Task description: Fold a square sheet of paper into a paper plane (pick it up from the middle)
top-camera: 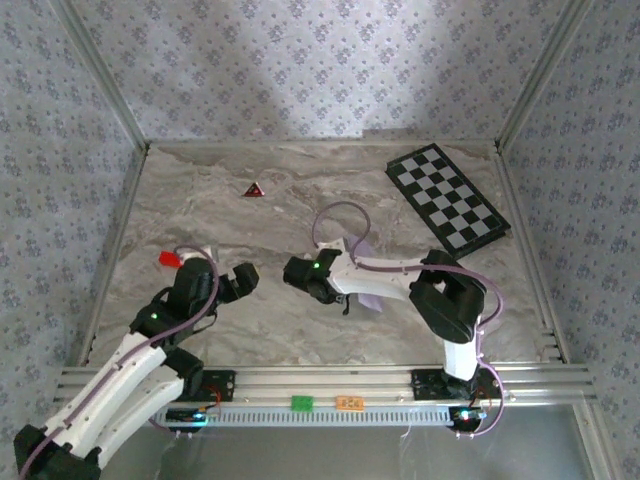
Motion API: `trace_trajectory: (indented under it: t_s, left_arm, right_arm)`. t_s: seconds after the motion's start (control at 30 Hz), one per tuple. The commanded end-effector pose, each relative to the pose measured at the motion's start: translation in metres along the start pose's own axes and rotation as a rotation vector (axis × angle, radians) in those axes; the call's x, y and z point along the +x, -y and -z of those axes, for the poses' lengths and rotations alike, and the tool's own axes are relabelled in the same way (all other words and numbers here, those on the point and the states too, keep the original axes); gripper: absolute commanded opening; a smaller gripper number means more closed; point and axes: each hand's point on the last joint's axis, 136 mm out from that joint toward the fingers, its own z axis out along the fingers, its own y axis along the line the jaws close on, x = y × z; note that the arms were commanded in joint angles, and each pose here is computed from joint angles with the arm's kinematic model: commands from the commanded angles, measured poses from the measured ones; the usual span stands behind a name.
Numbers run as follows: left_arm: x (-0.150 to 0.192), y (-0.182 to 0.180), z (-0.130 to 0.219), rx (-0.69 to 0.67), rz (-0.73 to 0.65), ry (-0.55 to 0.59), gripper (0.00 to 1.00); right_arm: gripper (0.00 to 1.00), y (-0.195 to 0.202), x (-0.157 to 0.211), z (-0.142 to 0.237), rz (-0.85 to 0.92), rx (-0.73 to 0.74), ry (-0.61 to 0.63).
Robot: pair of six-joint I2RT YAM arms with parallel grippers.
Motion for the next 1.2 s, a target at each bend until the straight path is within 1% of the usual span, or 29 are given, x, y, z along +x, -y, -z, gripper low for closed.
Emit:
trace_trajectory:
  t_s: [0.0, 0.07, 0.13, 0.17, 0.2, 0.23, 0.27, 0.3, 0.33, 0.43, 0.5, 0.53, 0.57, 0.63, 0.7, 0.8, 0.83, 0.97, 1.17]
  left_arm:
    - [-0.012, 0.007, 0.014, 0.026, 0.02, 0.037, 1.0]
    - [-0.01, 0.008, 0.013, 0.047, 0.023, 0.034, 1.0]
    - [-0.004, 0.015, 0.01, 0.091, 0.022, 0.013, 1.0]
    - [-0.002, 0.018, 0.008, 0.112, 0.023, 0.001, 1.0]
    - [0.001, 0.023, 0.006, 0.141, 0.02, -0.017, 1.0]
    - [0.004, 0.028, 0.004, 0.166, 0.019, -0.037, 0.99]
    - [0.006, 0.032, 0.002, 0.182, 0.018, -0.052, 0.97]
    - [0.01, 0.034, -0.001, 0.19, 0.019, -0.074, 0.95]
    - [0.012, 0.036, -0.004, 0.194, 0.017, -0.095, 0.93]
    - [0.022, 0.042, -0.016, 0.196, 0.011, -0.176, 0.84]
    - [0.028, 0.049, -0.024, 0.21, 0.006, -0.231, 0.78]
    - [0.031, 0.052, -0.029, 0.217, 0.005, -0.257, 0.73]
    - [0.034, 0.055, -0.034, 0.224, 0.009, -0.283, 0.7]
    - [0.042, 0.059, -0.045, 0.225, 0.016, -0.339, 0.6]
    - [0.048, 0.063, -0.053, 0.209, 0.014, -0.383, 0.48]
    - [0.056, 0.078, -0.06, 0.221, -0.01, -0.41, 0.48]
    - [0.059, 0.082, -0.064, 0.221, -0.016, -0.421, 0.47]
    - [0.071, 0.094, -0.075, 0.203, -0.048, -0.46, 0.45]
    - [0.091, 0.114, -0.089, 0.188, -0.106, -0.519, 0.43]
  right_arm:
    - [0.06, -0.055, -0.007, 0.006, -0.023, -0.252, -0.018]
    - [0.08, -0.077, -0.01, 0.013, -0.033, -0.378, -0.03]
    - [0.12, -0.098, -0.013, 0.021, -0.061, -0.529, -0.056]
    - [0.16, -0.103, -0.015, 0.025, -0.083, -0.588, -0.068]
    - [0.26, -0.107, -0.017, 0.03, -0.105, -0.656, -0.079]
    - [0.29, -0.108, -0.023, 0.038, -0.139, -0.722, -0.069]
    - [0.32, -0.106, -0.018, 0.036, -0.162, -0.761, -0.08]
    - [0.4, -0.104, -0.021, 0.041, -0.198, -0.829, -0.073]
    - [0.44, -0.1, -0.027, 0.047, -0.23, -0.902, -0.054]
    - [0.51, -0.077, -0.042, 0.057, -0.347, -1.062, 0.022]
    - [0.5, -0.059, -0.042, 0.055, -0.419, -1.117, 0.027]
    - [0.48, -0.049, -0.039, 0.048, -0.459, -1.124, 0.017]
    - [0.43, -0.04, -0.035, 0.04, -0.491, -1.116, 0.004]
    - [0.31, -0.021, -0.021, 0.018, -0.564, -1.075, -0.034]
    - [0.24, -0.011, -0.008, 0.003, -0.617, -1.074, -0.086]
    - [0.12, -0.005, 0.005, -0.009, -0.64, -1.1, -0.148]
    - [0.11, -0.004, 0.008, -0.012, -0.637, -1.088, -0.156]
    - [0.09, -0.008, 0.012, -0.013, -0.618, -1.101, -0.178]
    - [0.08, -0.026, 0.01, -0.017, -0.596, -1.151, -0.233]
